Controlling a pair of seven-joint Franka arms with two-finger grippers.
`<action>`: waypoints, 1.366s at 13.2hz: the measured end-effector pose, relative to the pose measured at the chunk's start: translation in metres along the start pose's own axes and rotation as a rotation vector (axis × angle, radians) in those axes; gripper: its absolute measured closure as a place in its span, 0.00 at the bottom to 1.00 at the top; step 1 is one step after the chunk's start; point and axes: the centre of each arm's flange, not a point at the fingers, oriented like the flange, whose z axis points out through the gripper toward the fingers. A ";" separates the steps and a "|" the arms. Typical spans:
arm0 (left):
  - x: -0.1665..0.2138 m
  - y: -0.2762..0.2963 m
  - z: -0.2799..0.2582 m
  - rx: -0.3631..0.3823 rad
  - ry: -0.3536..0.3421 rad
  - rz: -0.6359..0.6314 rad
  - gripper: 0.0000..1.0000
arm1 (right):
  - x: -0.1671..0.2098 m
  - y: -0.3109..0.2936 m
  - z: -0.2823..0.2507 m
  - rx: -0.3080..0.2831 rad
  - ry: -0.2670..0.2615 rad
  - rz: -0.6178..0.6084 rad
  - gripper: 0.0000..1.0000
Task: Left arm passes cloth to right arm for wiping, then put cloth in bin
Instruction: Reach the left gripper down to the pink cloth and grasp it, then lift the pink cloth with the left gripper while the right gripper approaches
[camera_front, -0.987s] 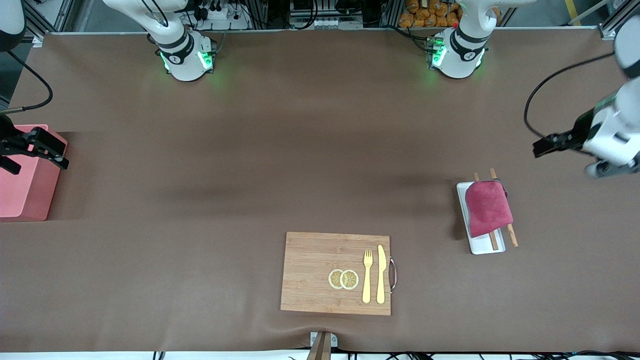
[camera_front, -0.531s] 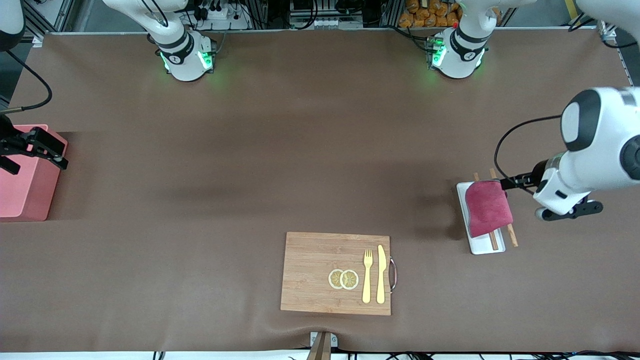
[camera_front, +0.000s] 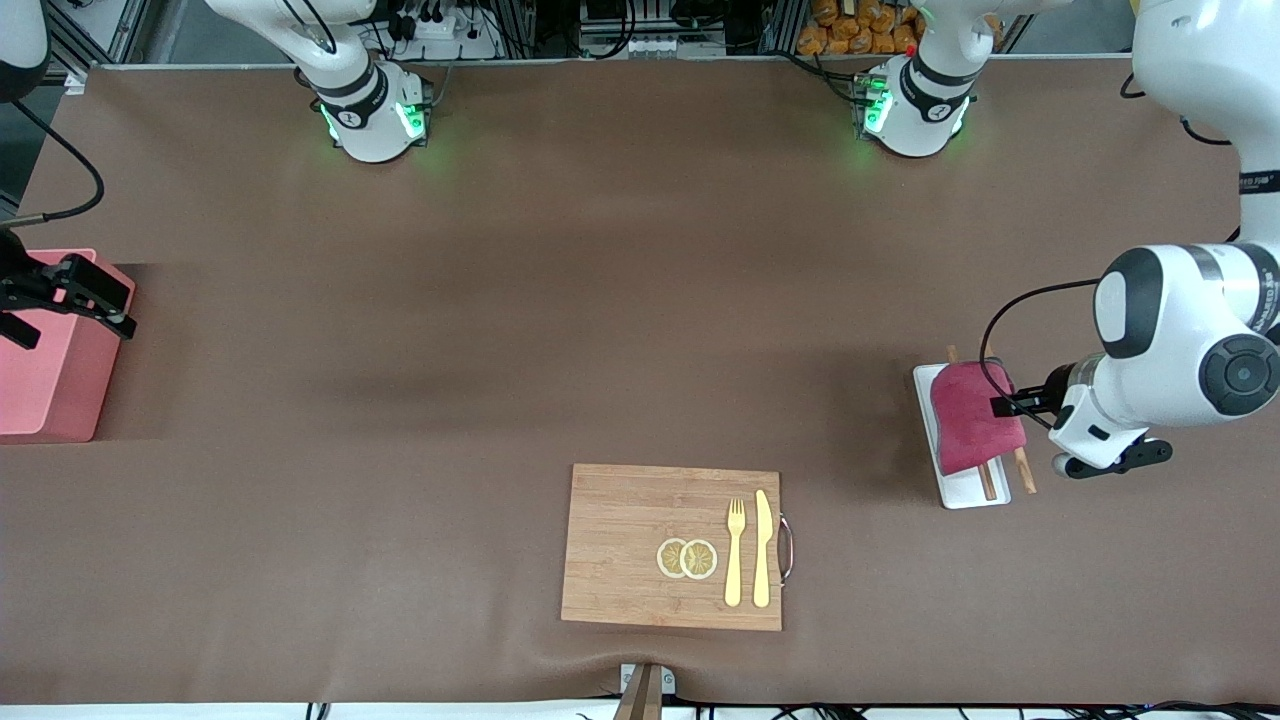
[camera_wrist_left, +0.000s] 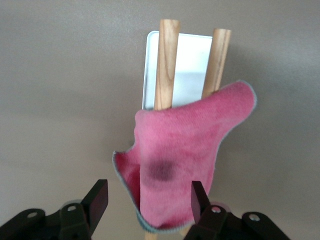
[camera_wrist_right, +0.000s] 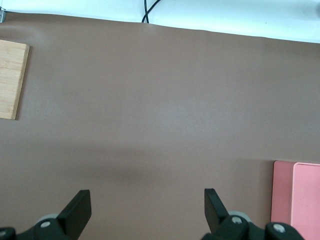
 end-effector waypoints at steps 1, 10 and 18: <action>0.002 0.001 0.005 -0.002 0.001 0.000 0.27 | 0.000 0.000 0.000 0.000 0.000 0.000 0.00; 0.008 0.003 0.012 -0.006 0.013 0.001 0.47 | -0.007 0.008 0.000 0.005 -0.046 0.018 0.00; 0.010 0.004 0.017 -0.007 0.008 0.001 0.67 | -0.011 0.009 0.007 0.013 -0.096 0.022 0.00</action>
